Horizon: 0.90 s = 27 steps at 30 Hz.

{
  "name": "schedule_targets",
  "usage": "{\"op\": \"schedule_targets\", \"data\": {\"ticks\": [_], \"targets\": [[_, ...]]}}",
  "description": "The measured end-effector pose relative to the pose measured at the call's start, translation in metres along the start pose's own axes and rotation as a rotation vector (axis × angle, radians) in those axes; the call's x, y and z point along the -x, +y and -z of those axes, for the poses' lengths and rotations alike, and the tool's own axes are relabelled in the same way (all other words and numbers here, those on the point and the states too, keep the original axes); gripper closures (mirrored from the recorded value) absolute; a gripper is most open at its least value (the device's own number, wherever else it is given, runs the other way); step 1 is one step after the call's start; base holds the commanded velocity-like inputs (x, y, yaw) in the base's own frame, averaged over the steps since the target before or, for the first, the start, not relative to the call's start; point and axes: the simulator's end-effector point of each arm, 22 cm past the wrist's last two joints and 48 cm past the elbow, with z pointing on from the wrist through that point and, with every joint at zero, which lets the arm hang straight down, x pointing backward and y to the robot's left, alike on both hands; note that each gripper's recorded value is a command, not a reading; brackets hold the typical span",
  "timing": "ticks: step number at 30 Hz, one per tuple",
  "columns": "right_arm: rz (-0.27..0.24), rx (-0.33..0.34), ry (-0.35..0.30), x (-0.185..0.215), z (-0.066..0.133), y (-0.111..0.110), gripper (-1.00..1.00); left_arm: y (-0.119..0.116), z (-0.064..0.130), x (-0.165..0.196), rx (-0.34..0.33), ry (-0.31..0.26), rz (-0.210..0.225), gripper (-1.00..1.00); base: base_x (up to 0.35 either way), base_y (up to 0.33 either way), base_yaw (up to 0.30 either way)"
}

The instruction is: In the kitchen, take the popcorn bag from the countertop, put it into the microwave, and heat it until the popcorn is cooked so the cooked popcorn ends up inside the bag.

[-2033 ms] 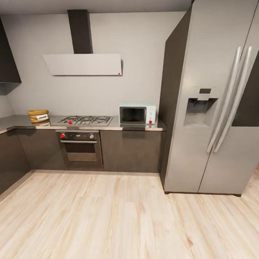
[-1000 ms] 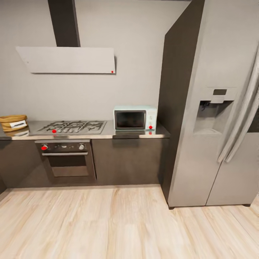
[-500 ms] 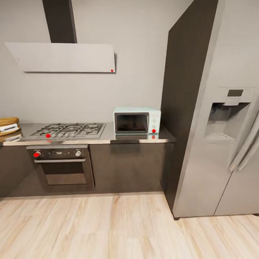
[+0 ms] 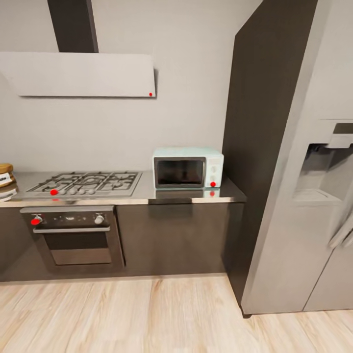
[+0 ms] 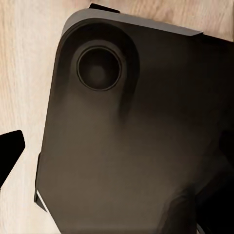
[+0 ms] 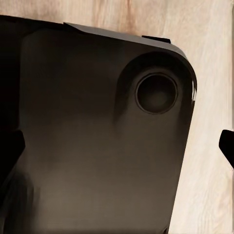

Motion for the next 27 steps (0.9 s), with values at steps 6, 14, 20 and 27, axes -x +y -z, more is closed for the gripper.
{"op": "schedule_targets", "data": {"ticks": [6,14,20,27], "targets": [[0.0,0.0,0.0,-0.0002,0.0,0.0,-1.0,-0.0006,0.0,0.0002,-0.001,-0.001,0.0,-1.0,0.324,0.0,0.0],[0.0,0.0,0.001,-0.0005,0.0,0.0001,-1.0,-0.0001,0.0,0.0002,0.0,-0.002,0.0,-1.0,0.324,0.0,0.0],[-0.003,-0.002,0.0,-0.0001,0.0,0.0002,-1.0,0.0,0.0,0.0013,0.0,-0.006,0.0,-1.0,0.324,0.0,0.0],[-0.005,-0.002,0.005,-0.0012,0.0,0.0004,-1.0,0.0,0.0,0.0017,0.0,-0.007,0.0,-1.0,0.324,0.0,0.0]]}}
